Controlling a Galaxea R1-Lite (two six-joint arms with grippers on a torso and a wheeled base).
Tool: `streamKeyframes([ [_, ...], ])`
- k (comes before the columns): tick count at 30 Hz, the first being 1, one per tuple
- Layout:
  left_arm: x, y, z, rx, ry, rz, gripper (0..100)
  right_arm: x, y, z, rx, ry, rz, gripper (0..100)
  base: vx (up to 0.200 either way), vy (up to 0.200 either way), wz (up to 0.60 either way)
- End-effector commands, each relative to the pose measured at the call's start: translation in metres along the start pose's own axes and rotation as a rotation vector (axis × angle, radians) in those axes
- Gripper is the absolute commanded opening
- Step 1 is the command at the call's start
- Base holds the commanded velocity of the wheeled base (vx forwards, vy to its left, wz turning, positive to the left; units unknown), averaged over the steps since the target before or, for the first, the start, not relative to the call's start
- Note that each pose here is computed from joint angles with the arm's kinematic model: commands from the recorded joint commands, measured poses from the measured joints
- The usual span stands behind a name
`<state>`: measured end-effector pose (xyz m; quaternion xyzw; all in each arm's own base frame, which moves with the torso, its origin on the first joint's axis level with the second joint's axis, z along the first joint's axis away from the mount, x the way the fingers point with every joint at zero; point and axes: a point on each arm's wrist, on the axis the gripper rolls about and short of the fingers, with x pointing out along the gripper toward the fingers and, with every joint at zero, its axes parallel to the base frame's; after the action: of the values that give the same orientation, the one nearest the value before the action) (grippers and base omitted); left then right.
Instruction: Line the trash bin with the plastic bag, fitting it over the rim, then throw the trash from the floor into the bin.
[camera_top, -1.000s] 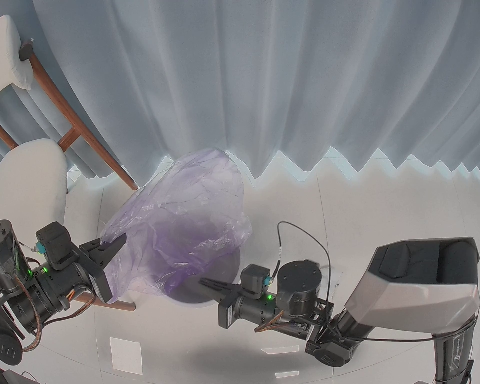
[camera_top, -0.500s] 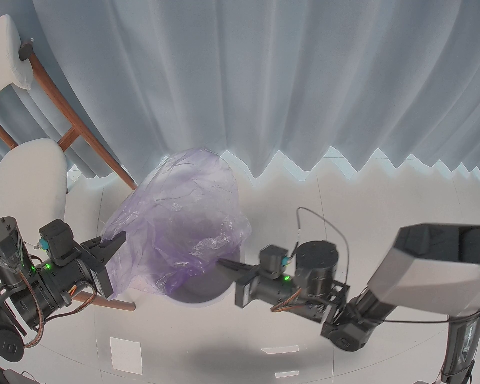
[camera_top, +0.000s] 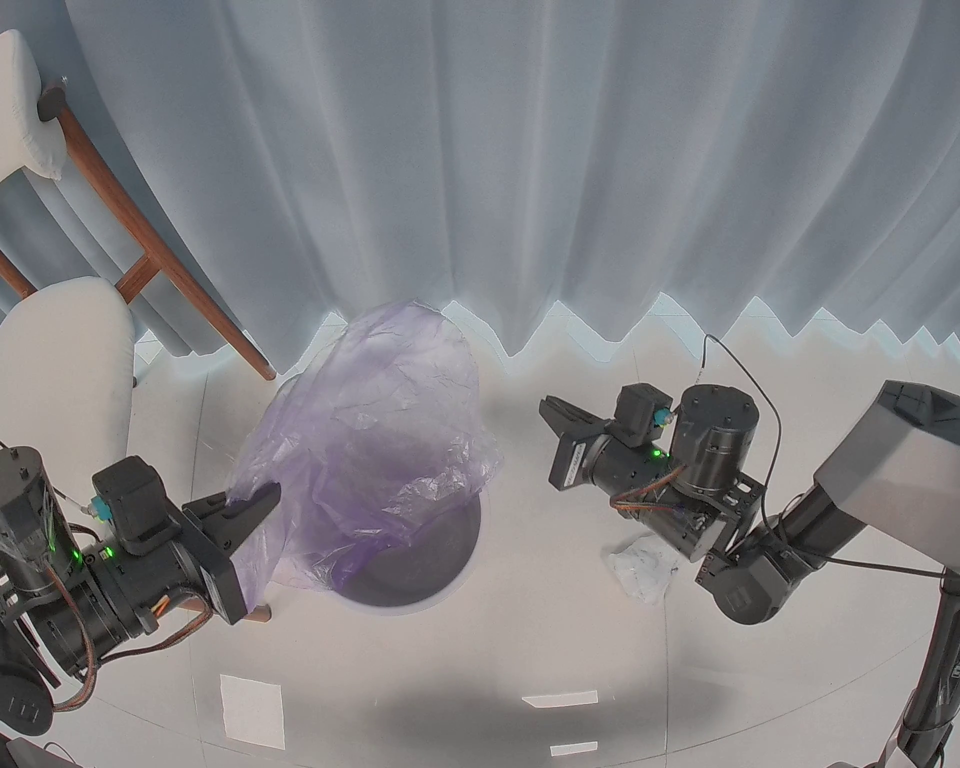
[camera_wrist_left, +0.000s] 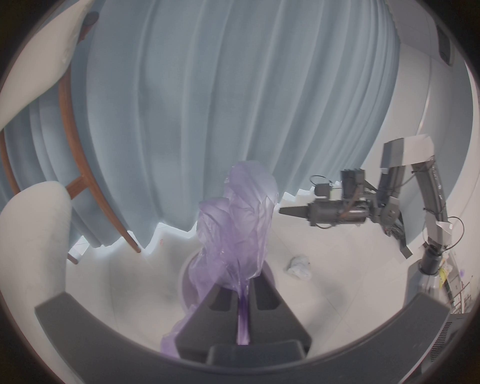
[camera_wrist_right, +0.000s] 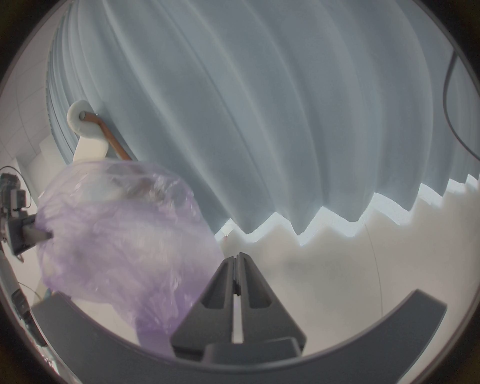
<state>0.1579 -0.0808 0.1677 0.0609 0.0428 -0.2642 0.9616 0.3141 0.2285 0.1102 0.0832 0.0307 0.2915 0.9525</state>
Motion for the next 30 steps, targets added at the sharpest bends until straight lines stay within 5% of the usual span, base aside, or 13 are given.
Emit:
streamKeyframes([
  [1,-0.003,-0.014,-0.005,0.013,0.017,-0.08,0,0.029,-0.002,-0.009,-0.006,-0.026,-0.019,0,0.0,0.0,0.0],
  [12,-0.013,-0.015,0.0,0.016,-0.021,-0.082,0,0.052,0.04,-0.05,-0.039,0.051,0.054,0,0.0,0.0,0.0],
  [19,-0.015,-0.015,0.002,0.015,-0.034,-0.077,0,0.035,0.122,-0.067,-0.032,0.062,0.265,0,0.0,0.0,0.0],
  [30,-0.013,-0.016,0.002,0.017,-0.028,-0.083,0,0.056,0.136,-0.123,-0.062,0.18,0.287,0,0.0,0.0,0.0],
])
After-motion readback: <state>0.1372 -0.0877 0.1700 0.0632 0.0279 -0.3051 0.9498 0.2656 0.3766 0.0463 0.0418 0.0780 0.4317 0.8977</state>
